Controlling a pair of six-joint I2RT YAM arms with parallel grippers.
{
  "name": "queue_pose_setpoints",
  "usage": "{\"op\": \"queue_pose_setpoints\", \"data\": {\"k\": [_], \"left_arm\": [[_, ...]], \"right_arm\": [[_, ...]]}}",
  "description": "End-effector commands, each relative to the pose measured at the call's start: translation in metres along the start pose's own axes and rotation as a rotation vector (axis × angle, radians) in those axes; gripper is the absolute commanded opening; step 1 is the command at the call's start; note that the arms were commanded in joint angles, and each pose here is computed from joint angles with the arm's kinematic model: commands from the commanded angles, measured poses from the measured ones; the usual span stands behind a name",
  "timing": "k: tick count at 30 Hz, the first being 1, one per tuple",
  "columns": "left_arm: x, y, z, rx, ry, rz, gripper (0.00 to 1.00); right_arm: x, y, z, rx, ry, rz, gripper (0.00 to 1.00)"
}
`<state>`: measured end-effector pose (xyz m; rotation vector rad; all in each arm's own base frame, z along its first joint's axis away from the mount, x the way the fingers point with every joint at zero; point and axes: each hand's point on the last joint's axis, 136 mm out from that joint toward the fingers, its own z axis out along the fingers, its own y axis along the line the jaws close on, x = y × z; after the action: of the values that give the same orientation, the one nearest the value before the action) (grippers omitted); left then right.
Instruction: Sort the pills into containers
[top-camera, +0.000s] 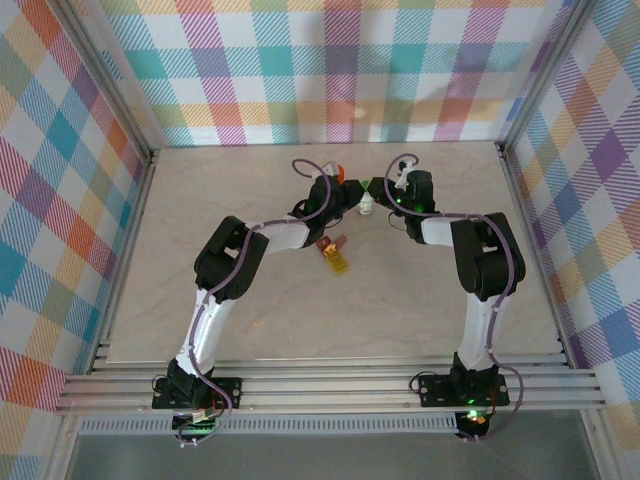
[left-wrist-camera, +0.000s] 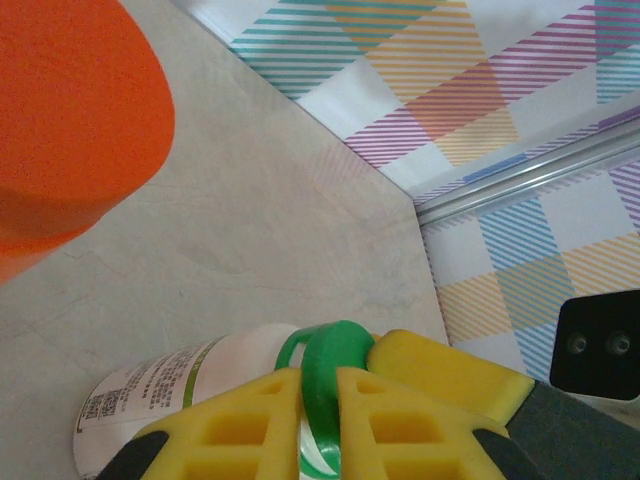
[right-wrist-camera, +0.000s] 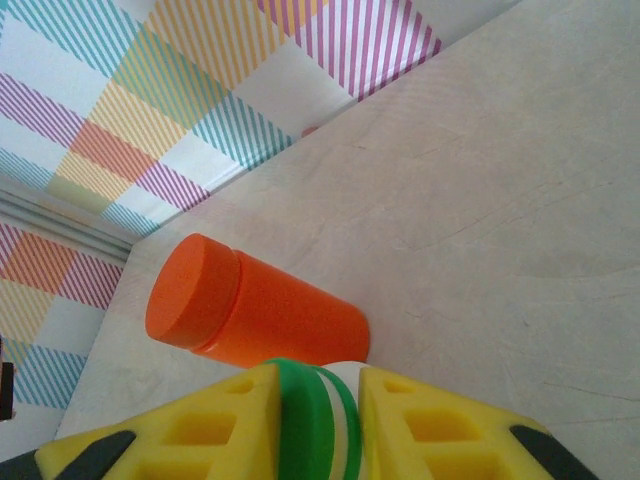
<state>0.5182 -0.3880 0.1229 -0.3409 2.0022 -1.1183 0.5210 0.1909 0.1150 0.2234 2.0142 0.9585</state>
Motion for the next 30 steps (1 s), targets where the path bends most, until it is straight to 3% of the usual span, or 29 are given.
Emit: {"op": "queue_pose_setpoints", "data": {"k": [1,14,20,30], "left_arm": [[0.11,0.111,-0.008,-0.347,0.327,0.043,0.16],[0.023,0.014,0.007,-0.202,0.207,0.131,0.22],[-0.01,-0.032,0.009,-0.13,0.171,0.178,0.27],[-0.05,-0.082,-0.02,-0.095,0.114,0.262,0.31]], "right_arm": [[0.102,-0.065,-0.009,0.228,0.332,0.145,0.28],[0.013,-0.036,-0.012,0.196,0.198,0.105,0.32],[-0.018,-0.023,-0.013,0.158,0.195,0.086,0.37],[-0.056,0.02,-0.038,0.1,0.19,-0.052,0.49]]}}
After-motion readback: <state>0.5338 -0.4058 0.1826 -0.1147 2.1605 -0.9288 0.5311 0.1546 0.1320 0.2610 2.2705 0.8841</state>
